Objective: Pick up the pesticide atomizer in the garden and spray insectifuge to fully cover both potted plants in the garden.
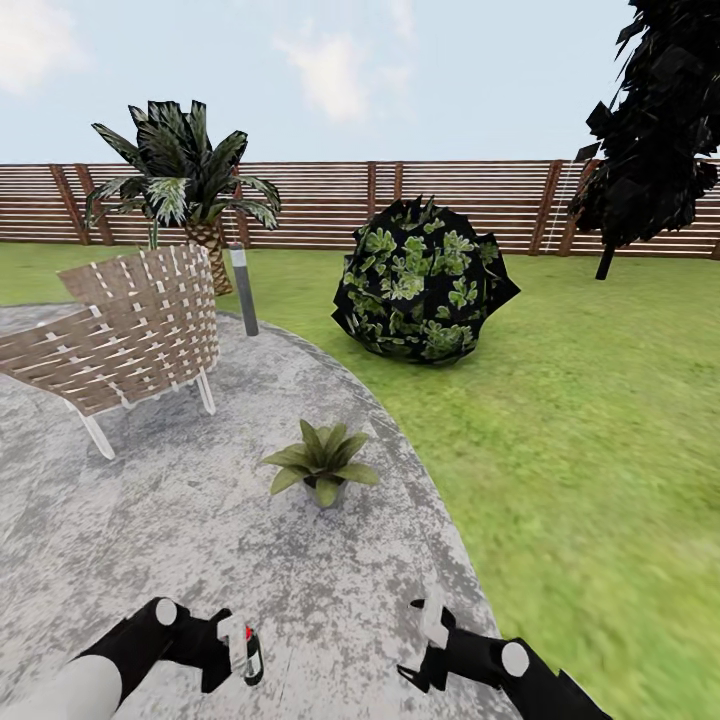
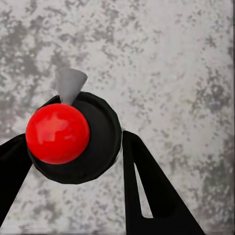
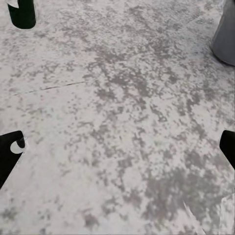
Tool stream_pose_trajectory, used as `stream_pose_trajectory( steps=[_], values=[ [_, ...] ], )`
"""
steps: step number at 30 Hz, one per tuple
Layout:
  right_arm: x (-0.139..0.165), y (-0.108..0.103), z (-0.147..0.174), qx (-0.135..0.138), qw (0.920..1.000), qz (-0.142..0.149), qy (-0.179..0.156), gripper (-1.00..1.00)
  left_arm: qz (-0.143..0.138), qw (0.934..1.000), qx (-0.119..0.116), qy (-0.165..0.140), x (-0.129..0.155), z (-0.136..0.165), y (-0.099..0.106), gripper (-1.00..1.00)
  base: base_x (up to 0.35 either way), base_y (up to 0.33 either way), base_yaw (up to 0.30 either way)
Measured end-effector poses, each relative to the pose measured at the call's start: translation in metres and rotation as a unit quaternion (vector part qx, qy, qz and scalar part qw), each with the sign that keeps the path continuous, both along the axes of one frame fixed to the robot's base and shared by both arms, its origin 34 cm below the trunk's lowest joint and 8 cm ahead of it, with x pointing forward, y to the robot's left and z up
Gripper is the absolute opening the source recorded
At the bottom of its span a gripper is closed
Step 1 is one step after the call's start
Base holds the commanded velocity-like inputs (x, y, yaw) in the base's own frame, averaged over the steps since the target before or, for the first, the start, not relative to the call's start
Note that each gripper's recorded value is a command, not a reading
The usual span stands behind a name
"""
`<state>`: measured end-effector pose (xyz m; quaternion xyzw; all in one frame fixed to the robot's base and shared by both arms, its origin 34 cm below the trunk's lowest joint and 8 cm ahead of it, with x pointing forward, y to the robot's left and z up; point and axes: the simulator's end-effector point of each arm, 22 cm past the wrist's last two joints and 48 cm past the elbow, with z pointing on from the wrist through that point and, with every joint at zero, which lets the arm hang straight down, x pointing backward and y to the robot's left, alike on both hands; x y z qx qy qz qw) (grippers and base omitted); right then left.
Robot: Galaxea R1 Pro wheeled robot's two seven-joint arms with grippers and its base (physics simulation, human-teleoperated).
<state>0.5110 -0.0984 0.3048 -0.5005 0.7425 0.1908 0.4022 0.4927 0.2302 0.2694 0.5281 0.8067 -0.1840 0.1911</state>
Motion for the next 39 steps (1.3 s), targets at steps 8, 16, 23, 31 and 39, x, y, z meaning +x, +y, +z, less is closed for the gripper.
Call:
stream_pose_trajectory(
  steps=[8,16,23,31,39],
  values=[
    [-0.011,0.042,0.013,0.029,0.9988,0.038,0.008,-1.00,-0.055,0.9983,0.017,0.011,-0.015,-0.008,-0.029,-1.00,0.000,0.000,0.000],
    [-0.013,0.087,0.029,0.052,0.9969,0.059,-0.003,-1.00,-0.078,0.9968,-0.017,-0.004,-0.009,0.002,-0.090,-1.00,0.000,0.000,0.000],
    [-0.011,0.104,0.040,0.061,0.9957,0.067,-0.014,-1.00,-0.094,0.9946,-0.038,-0.020,-0.003,0.013,-0.128,-1.00,0.000,0.000,0.000],
    [-0.010,0.104,0.040,0.061,0.9957,0.068,-0.015,-1.00,-0.137,0.9897,-0.037,-0.023,-0.009,0.016,-0.149,-1.00,0.000,0.000,0.000],
    [-0.009,0.103,0.040,0.060,0.9958,0.067,-0.015,-1.00,-0.136,0.9885,-0.045,-0.047,0.009,0.030,-0.156,-1.00,0.000,0.000,0.000]
  ],
)
